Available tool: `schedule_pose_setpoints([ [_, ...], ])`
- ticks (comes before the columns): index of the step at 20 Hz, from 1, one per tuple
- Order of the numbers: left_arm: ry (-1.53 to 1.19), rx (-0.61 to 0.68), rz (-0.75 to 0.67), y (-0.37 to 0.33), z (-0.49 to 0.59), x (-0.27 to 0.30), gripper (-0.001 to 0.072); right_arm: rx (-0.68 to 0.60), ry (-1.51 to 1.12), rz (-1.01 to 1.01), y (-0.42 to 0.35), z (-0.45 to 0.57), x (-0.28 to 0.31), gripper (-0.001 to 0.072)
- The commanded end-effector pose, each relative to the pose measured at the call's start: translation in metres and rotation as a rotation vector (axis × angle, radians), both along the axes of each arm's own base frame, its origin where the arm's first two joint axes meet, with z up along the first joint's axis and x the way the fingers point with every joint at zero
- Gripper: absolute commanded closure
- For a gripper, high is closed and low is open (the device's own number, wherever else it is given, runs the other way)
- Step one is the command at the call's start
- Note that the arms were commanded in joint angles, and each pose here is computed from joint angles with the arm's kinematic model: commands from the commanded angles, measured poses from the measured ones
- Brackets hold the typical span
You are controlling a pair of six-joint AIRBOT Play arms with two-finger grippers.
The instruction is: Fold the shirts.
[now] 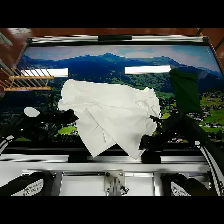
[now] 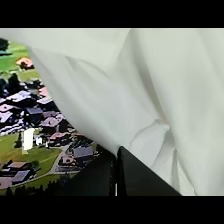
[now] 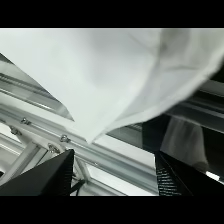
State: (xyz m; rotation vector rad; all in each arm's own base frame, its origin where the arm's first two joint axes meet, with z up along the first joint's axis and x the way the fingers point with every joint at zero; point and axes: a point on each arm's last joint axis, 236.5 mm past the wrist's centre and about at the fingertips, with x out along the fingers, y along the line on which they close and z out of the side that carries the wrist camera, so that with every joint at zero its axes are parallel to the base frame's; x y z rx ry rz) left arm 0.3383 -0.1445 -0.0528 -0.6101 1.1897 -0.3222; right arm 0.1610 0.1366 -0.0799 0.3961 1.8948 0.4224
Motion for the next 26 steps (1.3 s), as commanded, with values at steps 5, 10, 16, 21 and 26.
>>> schedule_pose_setpoints([
  [5,-0.041,-0.001,-0.006,0.0,0.014,0.002,0.0679,-0.048,0.041,0.063,0.027,-0.022,-0.017,0.0084],
  [10,-0.052,-0.002,-0.006,0.0,0.018,0.002,0.0679,-0.106,0.037,0.0,0.038,-0.04,-0.011,0.0123],
  [16,-0.107,0.007,-0.039,-0.002,0.032,0.012,0.0679,-0.109,-0.001,0.008,0.042,-0.038,-0.002,0.0665],
  [21,-0.41,0.054,-0.232,-0.005,0.148,0.038,0.0681,-0.177,-0.425,0.133,0.019,0.059,0.086,0.0665],
  [26,-1.058,0.201,-0.116,0.037,0.425,0.022,0.068,-0.392,-1.287,-0.11,-0.082,0.335,0.188,0.0665],
])
